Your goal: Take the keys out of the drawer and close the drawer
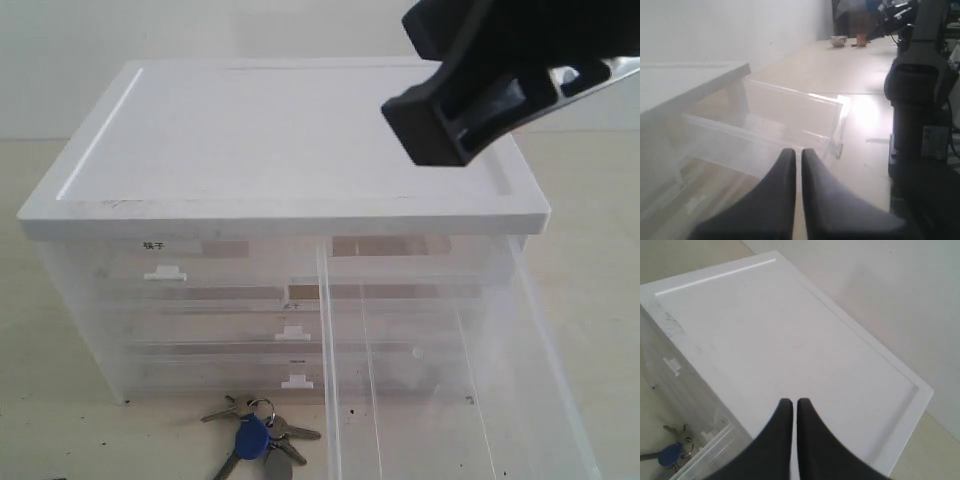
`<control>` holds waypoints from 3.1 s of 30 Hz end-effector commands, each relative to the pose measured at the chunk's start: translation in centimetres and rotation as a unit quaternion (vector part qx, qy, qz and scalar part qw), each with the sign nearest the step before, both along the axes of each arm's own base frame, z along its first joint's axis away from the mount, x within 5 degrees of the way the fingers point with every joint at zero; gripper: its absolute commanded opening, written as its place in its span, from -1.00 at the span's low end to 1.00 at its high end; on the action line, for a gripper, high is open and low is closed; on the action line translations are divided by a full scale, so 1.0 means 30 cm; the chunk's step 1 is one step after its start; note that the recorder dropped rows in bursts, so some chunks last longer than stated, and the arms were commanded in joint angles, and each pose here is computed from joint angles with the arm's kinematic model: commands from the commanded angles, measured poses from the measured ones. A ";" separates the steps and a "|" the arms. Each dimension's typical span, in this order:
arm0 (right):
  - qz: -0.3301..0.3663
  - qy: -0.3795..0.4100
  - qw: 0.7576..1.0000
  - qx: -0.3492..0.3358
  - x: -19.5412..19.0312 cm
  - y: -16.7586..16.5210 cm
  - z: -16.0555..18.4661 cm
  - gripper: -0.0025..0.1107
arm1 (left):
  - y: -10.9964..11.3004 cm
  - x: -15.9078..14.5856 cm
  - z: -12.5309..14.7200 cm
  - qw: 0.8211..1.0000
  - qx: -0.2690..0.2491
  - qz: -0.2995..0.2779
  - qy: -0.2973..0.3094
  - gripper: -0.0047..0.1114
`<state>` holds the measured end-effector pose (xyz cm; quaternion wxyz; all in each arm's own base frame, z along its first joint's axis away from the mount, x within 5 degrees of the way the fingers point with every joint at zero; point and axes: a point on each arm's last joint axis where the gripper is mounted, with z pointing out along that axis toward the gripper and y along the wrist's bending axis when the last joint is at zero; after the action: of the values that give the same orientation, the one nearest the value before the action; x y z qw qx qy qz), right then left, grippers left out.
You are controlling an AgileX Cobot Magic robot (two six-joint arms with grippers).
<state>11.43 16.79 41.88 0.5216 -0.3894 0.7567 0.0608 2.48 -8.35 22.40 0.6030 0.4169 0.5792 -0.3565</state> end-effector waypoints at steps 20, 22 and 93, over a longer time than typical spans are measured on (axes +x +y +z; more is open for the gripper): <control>-0.015 -0.009 0.999 -0.027 0.018 0.015 -0.043 -0.96 | 0.051 0.283 -0.041 0.982 -0.051 0.149 0.104 -0.84; -0.015 -0.009 0.999 -0.027 0.018 0.015 -0.043 -0.96 | 0.055 0.322 -0.053 0.980 -0.048 0.156 0.112 -0.84; -0.061 -0.013 0.996 -0.065 0.029 -0.021 -0.049 -0.96 | -0.487 0.394 -0.050 0.990 0.133 -0.038 0.003 -0.84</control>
<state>12.35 16.26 40.51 0.5117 -0.3798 0.7702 -0.0261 13.55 -22.34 20.81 0.5223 0.5279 0.5983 -0.3011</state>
